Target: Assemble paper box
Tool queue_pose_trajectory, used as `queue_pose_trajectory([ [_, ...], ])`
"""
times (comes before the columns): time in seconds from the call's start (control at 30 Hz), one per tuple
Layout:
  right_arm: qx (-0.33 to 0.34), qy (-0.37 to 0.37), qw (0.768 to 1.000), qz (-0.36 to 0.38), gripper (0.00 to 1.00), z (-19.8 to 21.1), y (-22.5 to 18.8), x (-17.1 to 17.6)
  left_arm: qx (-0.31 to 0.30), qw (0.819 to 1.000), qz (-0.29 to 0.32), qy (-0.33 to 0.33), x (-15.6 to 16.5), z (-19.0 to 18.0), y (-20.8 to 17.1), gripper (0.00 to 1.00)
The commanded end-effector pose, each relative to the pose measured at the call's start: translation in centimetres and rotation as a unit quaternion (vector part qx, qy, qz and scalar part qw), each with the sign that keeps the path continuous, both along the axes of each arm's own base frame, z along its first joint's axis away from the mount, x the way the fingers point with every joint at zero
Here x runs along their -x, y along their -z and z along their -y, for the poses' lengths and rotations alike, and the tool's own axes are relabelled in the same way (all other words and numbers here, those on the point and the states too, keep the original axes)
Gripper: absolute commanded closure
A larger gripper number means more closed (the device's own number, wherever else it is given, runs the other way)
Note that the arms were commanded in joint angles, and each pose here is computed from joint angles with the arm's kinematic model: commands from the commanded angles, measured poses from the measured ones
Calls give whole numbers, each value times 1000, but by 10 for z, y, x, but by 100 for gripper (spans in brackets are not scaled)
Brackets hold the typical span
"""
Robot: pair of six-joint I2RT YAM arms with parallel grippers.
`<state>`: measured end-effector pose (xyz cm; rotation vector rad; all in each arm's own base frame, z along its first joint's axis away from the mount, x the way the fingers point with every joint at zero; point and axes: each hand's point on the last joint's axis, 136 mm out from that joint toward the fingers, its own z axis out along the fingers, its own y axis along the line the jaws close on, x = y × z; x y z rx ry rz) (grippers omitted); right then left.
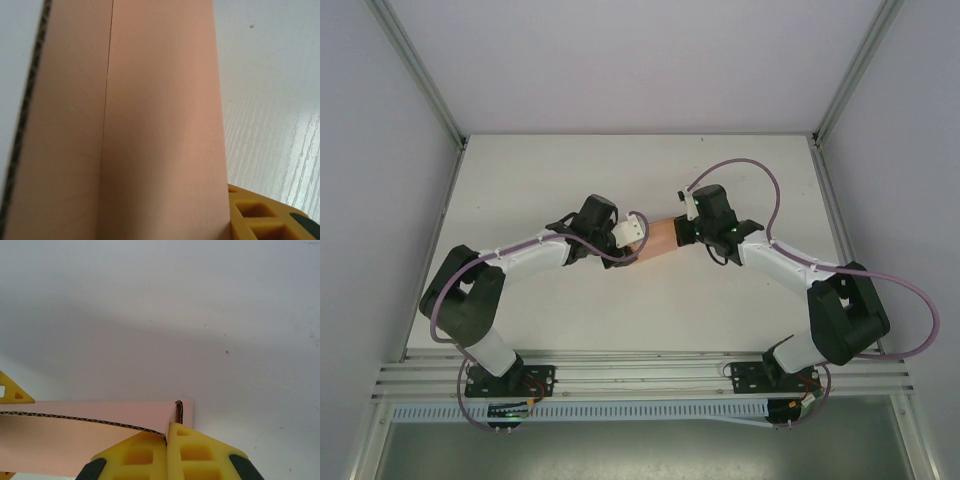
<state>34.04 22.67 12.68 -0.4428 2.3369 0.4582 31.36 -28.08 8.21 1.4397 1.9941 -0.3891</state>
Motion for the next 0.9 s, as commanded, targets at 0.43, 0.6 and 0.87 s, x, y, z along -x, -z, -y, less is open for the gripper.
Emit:
queue_pose_trajectory([
  [0.43, 116, 0, 984, -136, 100, 43, 35, 41, -57, 998, -32, 18, 7, -26, 28, 69],
  [0.6, 125, 15, 982, -140, 100, 47, 47, 39, -63, 997, -30, 18, 2, -26, 28, 69],
  [0.87, 51, 53, 979, -188, 100, 32, 75, 48, -65, 997, -38, 20, -2, -24, 34, 70],
])
